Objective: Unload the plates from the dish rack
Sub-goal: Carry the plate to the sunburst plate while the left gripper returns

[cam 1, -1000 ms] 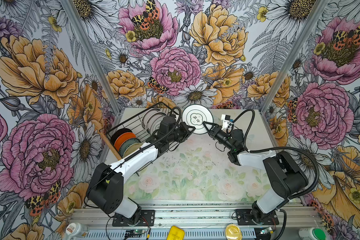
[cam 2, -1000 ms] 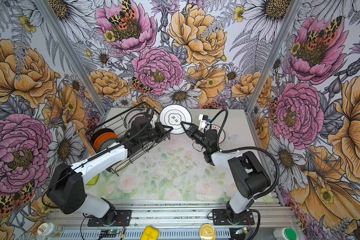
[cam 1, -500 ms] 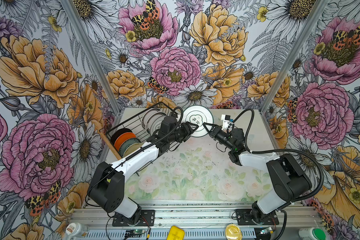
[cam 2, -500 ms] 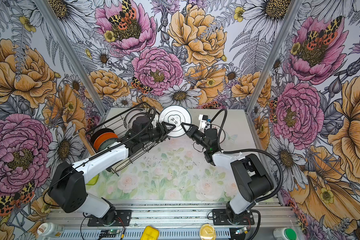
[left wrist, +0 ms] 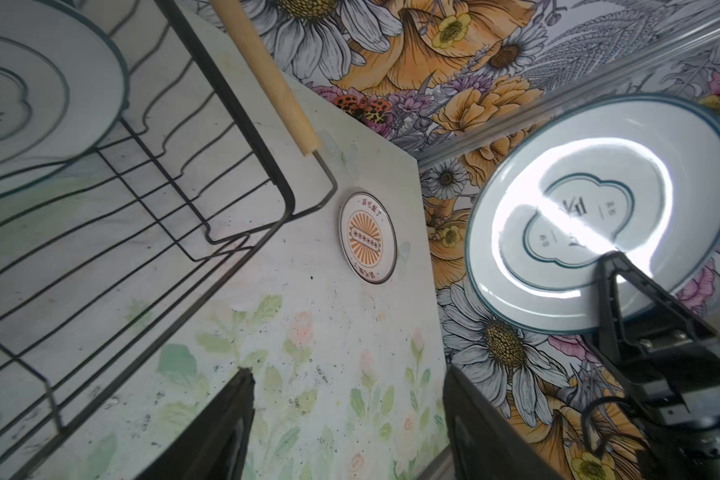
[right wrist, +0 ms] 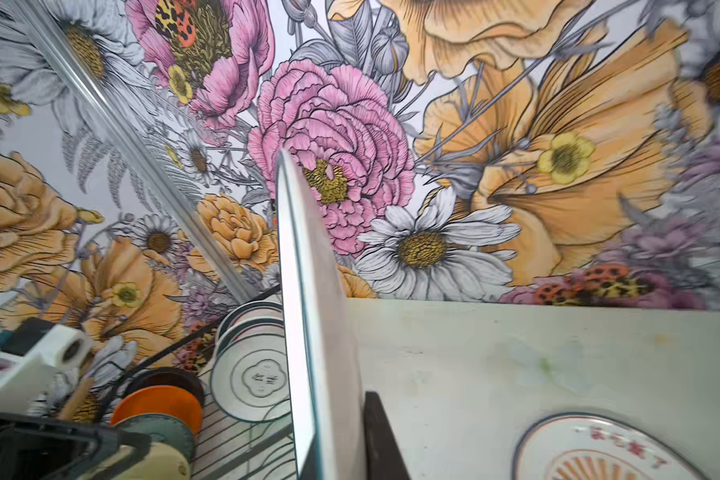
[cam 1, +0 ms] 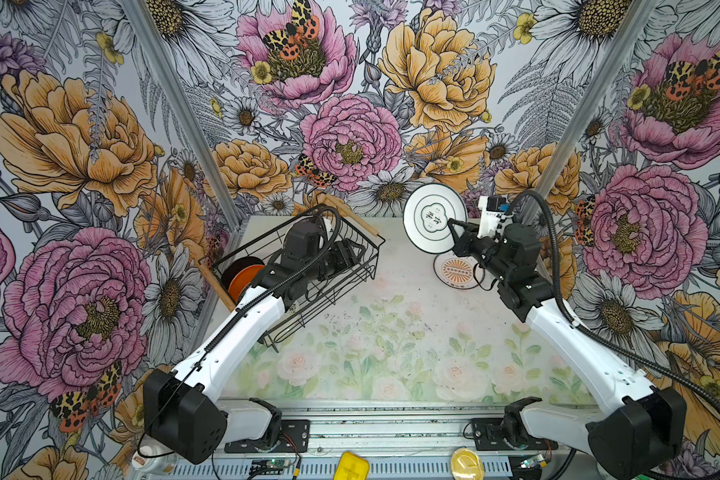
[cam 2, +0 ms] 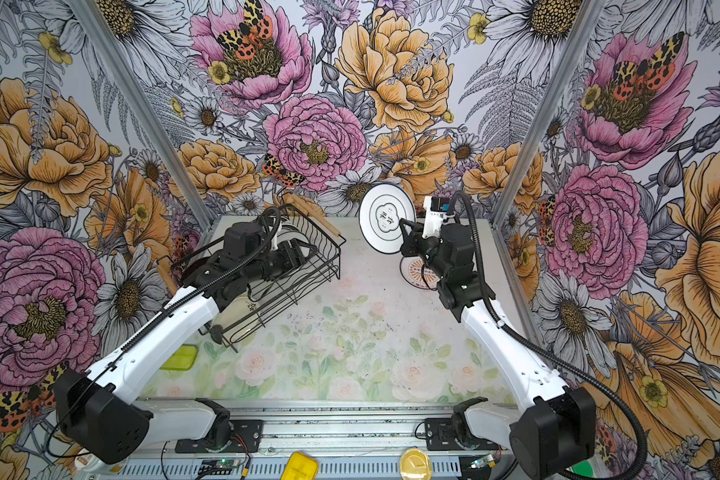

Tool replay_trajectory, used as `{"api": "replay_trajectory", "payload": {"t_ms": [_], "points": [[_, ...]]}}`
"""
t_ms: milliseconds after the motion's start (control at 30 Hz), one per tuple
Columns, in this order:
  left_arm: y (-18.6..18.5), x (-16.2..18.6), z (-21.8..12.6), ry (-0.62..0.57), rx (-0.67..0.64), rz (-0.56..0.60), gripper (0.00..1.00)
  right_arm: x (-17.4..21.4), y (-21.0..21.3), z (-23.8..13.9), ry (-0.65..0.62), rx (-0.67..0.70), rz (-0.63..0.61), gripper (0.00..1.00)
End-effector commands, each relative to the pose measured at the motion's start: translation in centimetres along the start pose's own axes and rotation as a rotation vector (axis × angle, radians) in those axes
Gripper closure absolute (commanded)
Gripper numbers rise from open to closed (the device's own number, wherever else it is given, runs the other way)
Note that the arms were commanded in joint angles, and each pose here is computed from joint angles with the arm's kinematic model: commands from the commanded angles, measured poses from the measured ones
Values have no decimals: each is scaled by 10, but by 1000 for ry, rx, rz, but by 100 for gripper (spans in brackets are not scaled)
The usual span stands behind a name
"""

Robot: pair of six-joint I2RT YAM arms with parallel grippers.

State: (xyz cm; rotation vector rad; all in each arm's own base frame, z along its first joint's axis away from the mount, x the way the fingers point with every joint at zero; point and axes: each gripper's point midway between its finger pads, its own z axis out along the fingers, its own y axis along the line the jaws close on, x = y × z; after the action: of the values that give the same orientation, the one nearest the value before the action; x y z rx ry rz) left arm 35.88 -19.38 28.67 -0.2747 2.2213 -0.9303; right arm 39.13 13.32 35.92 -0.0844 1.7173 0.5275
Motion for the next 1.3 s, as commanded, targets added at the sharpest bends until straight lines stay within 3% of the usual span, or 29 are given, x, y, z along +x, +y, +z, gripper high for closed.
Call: {"api": "replay_trajectory", "payload": {"t_ms": [0,33,100,433,600,1267], "points": [[39,-19,-23,-55,-187,84,13,19,-56,-12,79,305,-199,100],[48,-25,-26,-71,-219,87,3,20,-67,-14,78,358,-199,100],[65,-36,-30,-97,-274,96,1,27,-85,-16,81,434,-150,100],[122,-69,-20,-162,-529,171,1,96,-132,-10,168,495,296,100],[128,-78,-14,-191,-559,209,1,127,-153,-4,235,487,499,100],[121,-80,1,-247,-495,297,1,183,-200,32,300,440,728,100]]}}
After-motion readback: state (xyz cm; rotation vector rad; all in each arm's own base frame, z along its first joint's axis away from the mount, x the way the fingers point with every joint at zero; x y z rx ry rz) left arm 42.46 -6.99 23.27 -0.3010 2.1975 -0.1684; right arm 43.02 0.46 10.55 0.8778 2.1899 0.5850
